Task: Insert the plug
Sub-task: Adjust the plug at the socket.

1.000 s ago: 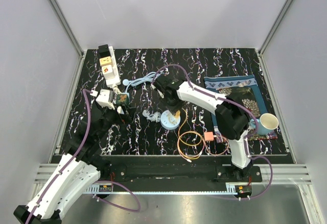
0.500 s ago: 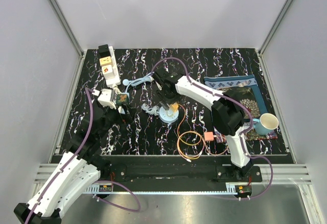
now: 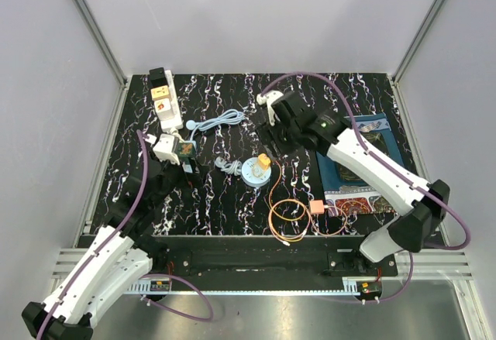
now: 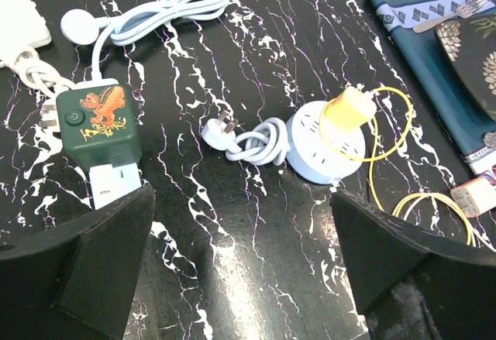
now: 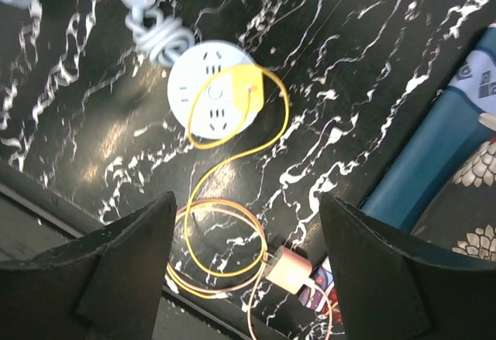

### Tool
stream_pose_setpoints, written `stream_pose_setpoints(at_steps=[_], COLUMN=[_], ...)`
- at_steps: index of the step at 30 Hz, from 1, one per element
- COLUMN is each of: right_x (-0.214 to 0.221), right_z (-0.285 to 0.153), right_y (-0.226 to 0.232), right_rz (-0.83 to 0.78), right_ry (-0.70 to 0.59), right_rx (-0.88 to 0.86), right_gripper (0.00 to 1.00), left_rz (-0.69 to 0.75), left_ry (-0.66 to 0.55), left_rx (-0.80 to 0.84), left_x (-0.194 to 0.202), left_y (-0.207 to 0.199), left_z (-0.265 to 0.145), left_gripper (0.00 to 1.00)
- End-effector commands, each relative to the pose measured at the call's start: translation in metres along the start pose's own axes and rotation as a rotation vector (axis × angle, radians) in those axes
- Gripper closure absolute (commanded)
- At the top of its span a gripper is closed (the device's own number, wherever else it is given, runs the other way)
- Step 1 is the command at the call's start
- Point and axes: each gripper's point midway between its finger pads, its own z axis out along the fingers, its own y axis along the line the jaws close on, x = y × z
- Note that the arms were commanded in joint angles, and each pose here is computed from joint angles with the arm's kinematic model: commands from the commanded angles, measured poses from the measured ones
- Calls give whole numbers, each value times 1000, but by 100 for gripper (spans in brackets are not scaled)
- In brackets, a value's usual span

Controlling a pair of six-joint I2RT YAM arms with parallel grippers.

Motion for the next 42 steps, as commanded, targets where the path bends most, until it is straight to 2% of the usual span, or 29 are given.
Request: stream_pose_setpoints(at_steps=[1,4,7,10,14,22,26,30,37,42], right_x=[26,25,18,19,32,58,67,68,60,66], right_z=[11,17,30,52,91,141,150,151,147,153], right_y=[30,50,64,73,80,83,75,65,67,62], right_rz=[-182,-339,-446,-515,-570,-602,-603,-596,-569,-571], right_ry=[14,13,18,60,157,300,337,344,312,335], right_rx=[-122,-126,-121,-129,-127,-113,-63,-2,2,32], right_gripper=[21,23,30,48,64,66,68,69,69,69], left_rz=[27,-3,-32,-44,-48,-44,-42,-38,-41,-36], left_ry=[-63,-162,-323,-372,-338,-288,-279,-274,-261,-254], left_rx=[-14,-99,-160,-200,-200,-192,-189,-184,-173,-169], left_x=[-21,-43,-67,-71,-65,-53,-51,-50,-46,-44], left_y=[1,14,27,35,35,35,34,34,32,32], left_z=[-4,-21,-51,-64,-70,-71,-72,-72,-69,-67], left_gripper=[1,1,1,1,1,1,1,1,1,1])
